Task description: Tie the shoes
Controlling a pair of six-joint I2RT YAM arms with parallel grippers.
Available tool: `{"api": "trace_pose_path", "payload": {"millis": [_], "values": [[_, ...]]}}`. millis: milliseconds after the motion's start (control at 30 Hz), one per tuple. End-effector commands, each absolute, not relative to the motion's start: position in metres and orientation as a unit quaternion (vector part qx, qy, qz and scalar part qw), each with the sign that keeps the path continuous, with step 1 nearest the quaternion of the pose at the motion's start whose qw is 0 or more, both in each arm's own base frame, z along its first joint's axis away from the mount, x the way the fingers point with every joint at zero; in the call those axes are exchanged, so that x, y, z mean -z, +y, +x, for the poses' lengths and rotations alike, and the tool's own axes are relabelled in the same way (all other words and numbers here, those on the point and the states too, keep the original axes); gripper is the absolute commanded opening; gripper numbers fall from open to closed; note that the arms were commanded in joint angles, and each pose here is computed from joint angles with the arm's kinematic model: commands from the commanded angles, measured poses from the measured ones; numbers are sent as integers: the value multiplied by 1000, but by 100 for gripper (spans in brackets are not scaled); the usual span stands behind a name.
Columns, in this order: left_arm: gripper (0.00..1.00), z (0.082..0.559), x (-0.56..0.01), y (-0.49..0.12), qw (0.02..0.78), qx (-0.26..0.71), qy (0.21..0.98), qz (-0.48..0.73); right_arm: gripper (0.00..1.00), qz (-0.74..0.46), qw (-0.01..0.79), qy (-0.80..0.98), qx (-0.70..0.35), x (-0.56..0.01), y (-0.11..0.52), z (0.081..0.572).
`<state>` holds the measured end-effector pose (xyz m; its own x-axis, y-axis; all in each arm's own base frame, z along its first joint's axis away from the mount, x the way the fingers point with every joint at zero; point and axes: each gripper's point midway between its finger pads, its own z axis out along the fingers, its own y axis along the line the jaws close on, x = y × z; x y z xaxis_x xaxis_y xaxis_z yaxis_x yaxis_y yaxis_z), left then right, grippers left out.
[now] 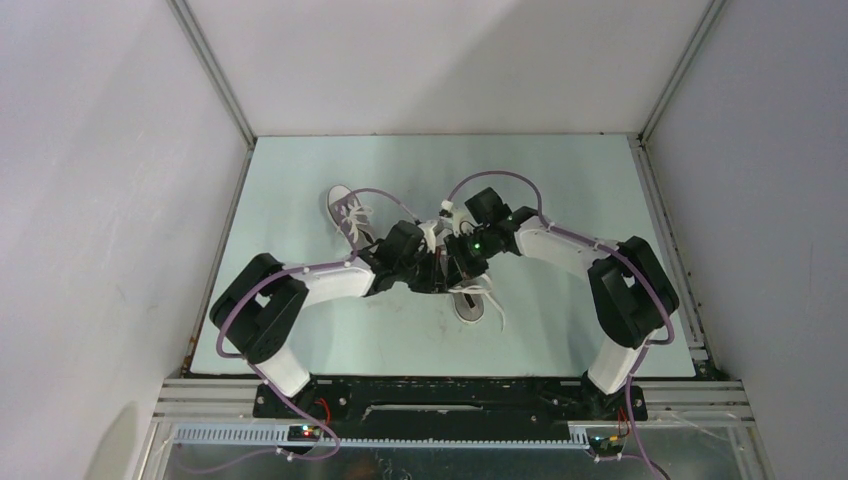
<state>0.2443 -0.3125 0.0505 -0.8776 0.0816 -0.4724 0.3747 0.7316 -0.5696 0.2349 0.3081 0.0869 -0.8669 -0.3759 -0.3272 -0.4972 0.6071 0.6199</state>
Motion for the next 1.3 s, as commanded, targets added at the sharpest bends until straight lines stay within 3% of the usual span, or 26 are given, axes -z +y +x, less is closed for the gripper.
{"api": "trace_pose_path", "payload": {"millis": [0, 200, 367, 667, 833, 1000, 1200, 1267], "values": [[0, 261, -74, -319, 256, 377, 882, 121, 20, -241, 80, 900, -353, -83, 305, 226], [0, 259, -73, -320, 262, 393, 872, 129, 24, -248, 103, 908, -321, -87, 296, 223], [0, 260, -73, -323, 261, 402, 868, 128, 40, -256, 117, 907, -314, -100, 294, 217], [0, 259, -72, -322, 260, 401, 869, 125, 37, -274, 89, 887, -362, -109, 318, 193], [0, 259, -70, -320, 259, 404, 869, 123, 41, -279, 84, 877, -383, -117, 330, 183], [0, 258, -71, -319, 257, 412, 866, 121, 43, -270, 89, 894, -345, -106, 319, 187], [0, 256, -69, -318, 255, 412, 866, 122, 49, -257, 88, 922, -275, -86, 298, 193], [0, 255, -67, -318, 253, 413, 866, 124, 57, -257, 95, 924, -267, -87, 296, 194]]}}
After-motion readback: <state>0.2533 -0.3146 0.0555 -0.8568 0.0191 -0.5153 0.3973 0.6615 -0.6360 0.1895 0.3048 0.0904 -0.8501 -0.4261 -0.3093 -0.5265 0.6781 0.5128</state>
